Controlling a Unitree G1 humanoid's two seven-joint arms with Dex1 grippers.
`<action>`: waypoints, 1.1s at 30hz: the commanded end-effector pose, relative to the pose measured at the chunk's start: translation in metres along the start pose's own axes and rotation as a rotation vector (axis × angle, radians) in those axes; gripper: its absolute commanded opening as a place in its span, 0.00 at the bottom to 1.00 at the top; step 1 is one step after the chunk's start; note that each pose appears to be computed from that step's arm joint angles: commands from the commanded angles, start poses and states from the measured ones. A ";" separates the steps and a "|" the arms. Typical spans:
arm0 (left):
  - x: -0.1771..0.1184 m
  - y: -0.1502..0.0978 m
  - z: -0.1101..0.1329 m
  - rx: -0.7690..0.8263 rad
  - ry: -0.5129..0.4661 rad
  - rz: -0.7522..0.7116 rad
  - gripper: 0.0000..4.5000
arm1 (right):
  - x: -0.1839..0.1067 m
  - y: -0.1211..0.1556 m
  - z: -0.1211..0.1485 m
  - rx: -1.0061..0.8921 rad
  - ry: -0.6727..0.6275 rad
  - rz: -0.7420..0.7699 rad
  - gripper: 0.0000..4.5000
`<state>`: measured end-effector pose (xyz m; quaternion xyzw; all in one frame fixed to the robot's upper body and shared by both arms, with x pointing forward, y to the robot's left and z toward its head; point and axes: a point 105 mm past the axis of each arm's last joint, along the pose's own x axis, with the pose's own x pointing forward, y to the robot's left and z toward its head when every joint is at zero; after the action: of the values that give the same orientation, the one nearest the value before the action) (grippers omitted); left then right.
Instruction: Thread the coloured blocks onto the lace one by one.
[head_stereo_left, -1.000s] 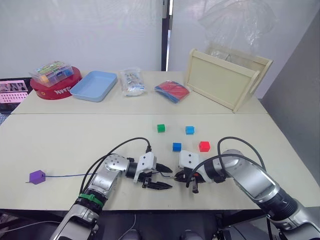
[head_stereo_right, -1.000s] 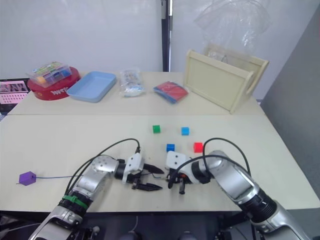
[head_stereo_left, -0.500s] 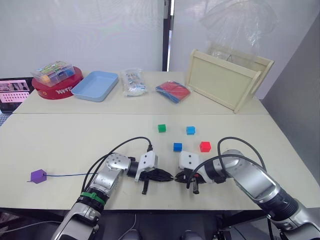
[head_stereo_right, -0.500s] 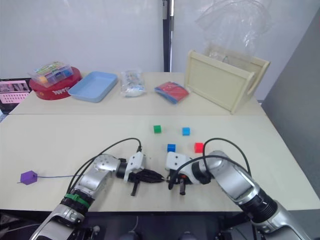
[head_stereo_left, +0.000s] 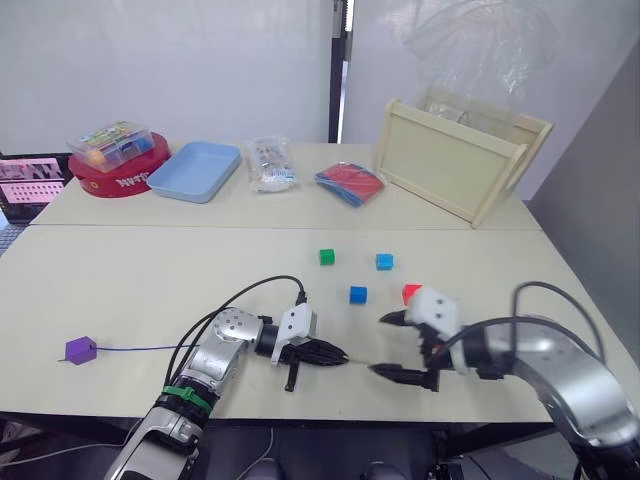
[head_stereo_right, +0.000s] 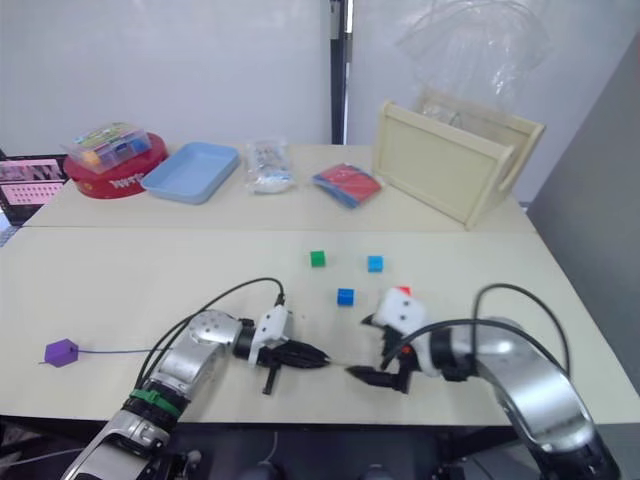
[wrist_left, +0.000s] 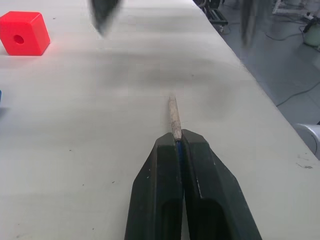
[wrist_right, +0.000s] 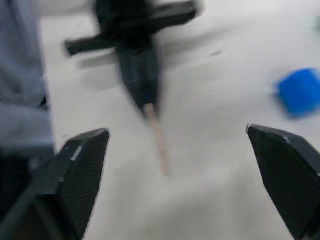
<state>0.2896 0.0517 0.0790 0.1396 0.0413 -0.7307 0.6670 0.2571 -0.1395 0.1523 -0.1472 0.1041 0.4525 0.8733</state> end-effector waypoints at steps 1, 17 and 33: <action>-0.004 -0.001 -0.002 -0.027 -0.020 -0.004 0.00 | -0.026 -0.019 0.010 0.001 -0.114 -0.240 0.99; -0.007 0.003 0.007 -0.037 -0.064 0.030 0.00 | 0.006 -0.055 -0.041 0.242 -0.249 -0.712 0.99; -0.013 -0.001 0.009 -0.054 -0.065 0.075 0.00 | 0.051 -0.091 -0.054 0.282 -0.245 -0.741 0.59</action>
<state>0.2885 0.0620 0.0811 0.0995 0.0551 -0.7093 0.6956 0.3583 -0.1661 0.0934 -0.0049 0.0194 0.1023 0.9946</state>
